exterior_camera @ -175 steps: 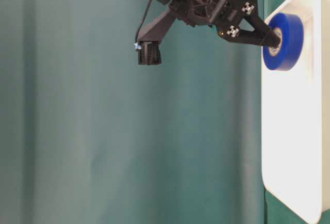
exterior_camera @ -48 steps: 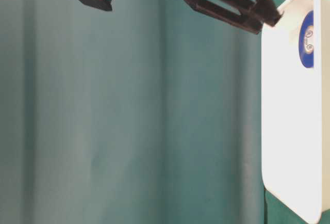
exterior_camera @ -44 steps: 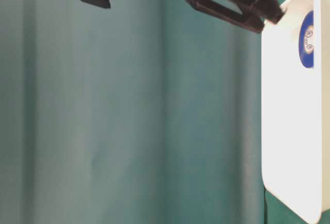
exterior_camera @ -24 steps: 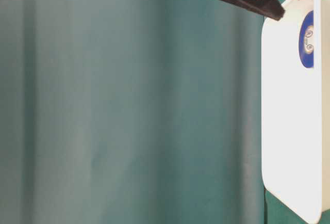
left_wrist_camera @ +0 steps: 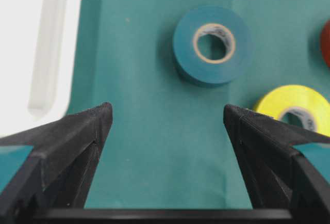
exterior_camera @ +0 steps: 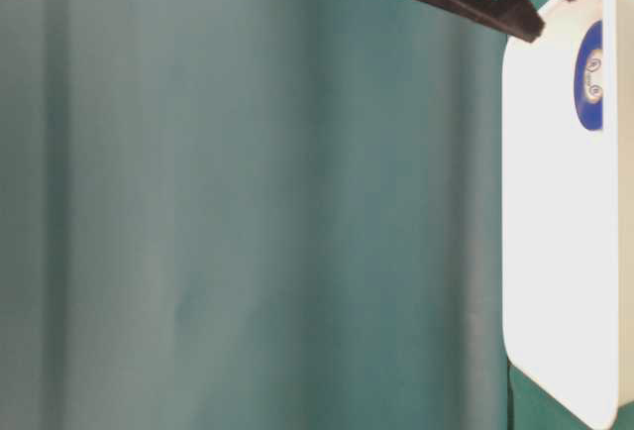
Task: Put the tape alternately from left to right into the white case.
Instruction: 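Move the left gripper down onto the yellow roll, then grip the yellow roll through its hole with the left gripper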
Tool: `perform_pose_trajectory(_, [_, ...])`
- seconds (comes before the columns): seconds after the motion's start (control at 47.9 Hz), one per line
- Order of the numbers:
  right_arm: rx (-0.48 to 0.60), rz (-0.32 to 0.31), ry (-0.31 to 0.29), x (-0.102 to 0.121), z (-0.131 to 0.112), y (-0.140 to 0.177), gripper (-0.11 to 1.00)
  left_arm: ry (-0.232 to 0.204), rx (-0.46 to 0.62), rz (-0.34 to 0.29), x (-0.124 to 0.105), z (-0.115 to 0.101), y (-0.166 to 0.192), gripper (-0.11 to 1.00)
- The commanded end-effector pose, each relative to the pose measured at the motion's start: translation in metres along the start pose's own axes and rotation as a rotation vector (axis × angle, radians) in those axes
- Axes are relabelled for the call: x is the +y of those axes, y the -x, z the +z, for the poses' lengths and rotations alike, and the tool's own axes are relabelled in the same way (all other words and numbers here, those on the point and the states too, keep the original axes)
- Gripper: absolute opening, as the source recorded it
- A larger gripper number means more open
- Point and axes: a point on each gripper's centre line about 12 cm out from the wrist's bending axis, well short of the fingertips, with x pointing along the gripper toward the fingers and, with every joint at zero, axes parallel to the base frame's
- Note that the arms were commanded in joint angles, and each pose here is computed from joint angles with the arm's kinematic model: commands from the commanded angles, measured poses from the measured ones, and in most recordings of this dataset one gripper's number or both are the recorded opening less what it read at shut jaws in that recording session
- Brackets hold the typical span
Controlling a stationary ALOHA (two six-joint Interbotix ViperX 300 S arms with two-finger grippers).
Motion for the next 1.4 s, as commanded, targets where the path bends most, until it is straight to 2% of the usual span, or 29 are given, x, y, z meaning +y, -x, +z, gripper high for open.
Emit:
perform_pose_trajectory(0.0, [-0.021,0.01,0.004,0.003,0.007,-0.001,0.81,0.003,-0.021,-0.024,-0.009,0.006,0.002,0.57])
perform_pose_trajectory(0.084, [-0.018,0.009,0.002,0.003,0.007,-0.003,0.81,0.026,-0.016,-0.045,-0.017,0.004,0.002,0.57])
perform_pose_trajectory(0.271, [-0.011,0.007,0.002,0.002,0.007,-0.006,0.81,0.113,0.027,-0.09,-0.036,-0.005,-0.004,0.57])
perform_pose_trajectory(0.418, [-0.003,0.006,0.002,0.002,0.005,-0.008,0.81,0.15,0.067,-0.112,-0.049,-0.01,-0.013,0.57])
perform_pose_trajectory(0.647, [0.001,0.005,0.001,0.002,0.004,-0.009,0.81,0.183,0.109,-0.123,-0.061,-0.013,-0.027,0.57])
perform_pose_trajectory(1.378, [0.015,0.002,0.001,0.001,-0.001,-0.009,0.81,0.165,0.244,-0.085,-0.075,-0.02,-0.082,0.57])
